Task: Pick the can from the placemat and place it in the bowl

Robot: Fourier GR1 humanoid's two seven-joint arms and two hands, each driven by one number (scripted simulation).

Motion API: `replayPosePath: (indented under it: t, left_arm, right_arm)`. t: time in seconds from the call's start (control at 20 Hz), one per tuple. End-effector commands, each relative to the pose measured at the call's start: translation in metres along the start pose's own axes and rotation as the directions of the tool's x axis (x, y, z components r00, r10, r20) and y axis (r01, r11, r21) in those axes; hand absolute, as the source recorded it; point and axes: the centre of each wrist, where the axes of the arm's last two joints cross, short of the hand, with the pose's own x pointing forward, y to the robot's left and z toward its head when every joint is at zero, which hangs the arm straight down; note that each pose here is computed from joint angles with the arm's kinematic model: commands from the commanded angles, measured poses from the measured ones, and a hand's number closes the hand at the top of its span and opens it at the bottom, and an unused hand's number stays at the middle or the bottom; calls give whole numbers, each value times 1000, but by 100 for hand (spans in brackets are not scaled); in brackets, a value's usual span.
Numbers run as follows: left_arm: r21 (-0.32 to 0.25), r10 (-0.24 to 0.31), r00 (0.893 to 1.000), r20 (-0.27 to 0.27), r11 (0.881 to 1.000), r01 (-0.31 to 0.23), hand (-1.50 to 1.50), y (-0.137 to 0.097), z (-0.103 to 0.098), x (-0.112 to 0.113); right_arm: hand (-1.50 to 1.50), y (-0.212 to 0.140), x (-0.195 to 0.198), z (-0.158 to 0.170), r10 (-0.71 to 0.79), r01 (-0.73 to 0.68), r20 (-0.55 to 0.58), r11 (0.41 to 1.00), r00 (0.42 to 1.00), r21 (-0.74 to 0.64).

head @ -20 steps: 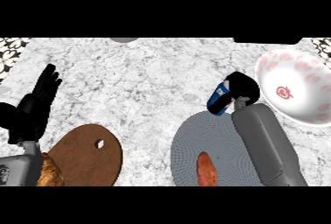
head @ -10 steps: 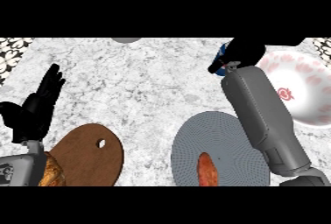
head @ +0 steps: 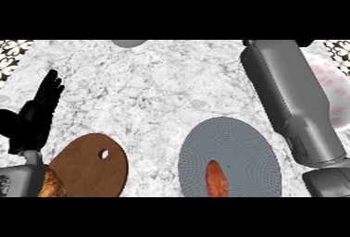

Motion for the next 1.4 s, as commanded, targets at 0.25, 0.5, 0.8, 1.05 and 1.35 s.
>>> replayPosePath:
  t: [0.25, 0.5, 0.8, 1.05, 1.35]
  left_arm:
    - [16, -3, 1000, -10, 1000, 3, 0, 18, 10, -1]
    - [33, -7, 1000, -15, 999, 8, 0, 26, 22, -13]
    - [10, -1, 1000, -11, 1000, 1, 0, -3, 7, -8]
    - [33, -11, 1000, -2, 999, 11, 0, 16, -2, 8]
    - [0, 2, 1000, -15, 1000, -2, 0, 21, 12, -6]
  right_arm:
    - [150, -15, -39, -43, -141, 131, -179, 989, 974, -65]
    - [150, 11, -86, -63, -184, 172, -192, 982, 964, -78]
    - [150, 36, -144, -97, -203, 191, -201, 978, 958, -79]
    - [150, 68, -186, -111, -192, 181, -200, 981, 961, -72]
    - [150, 93, -212, -112, -65, 162, -454, 970, 889, 179]
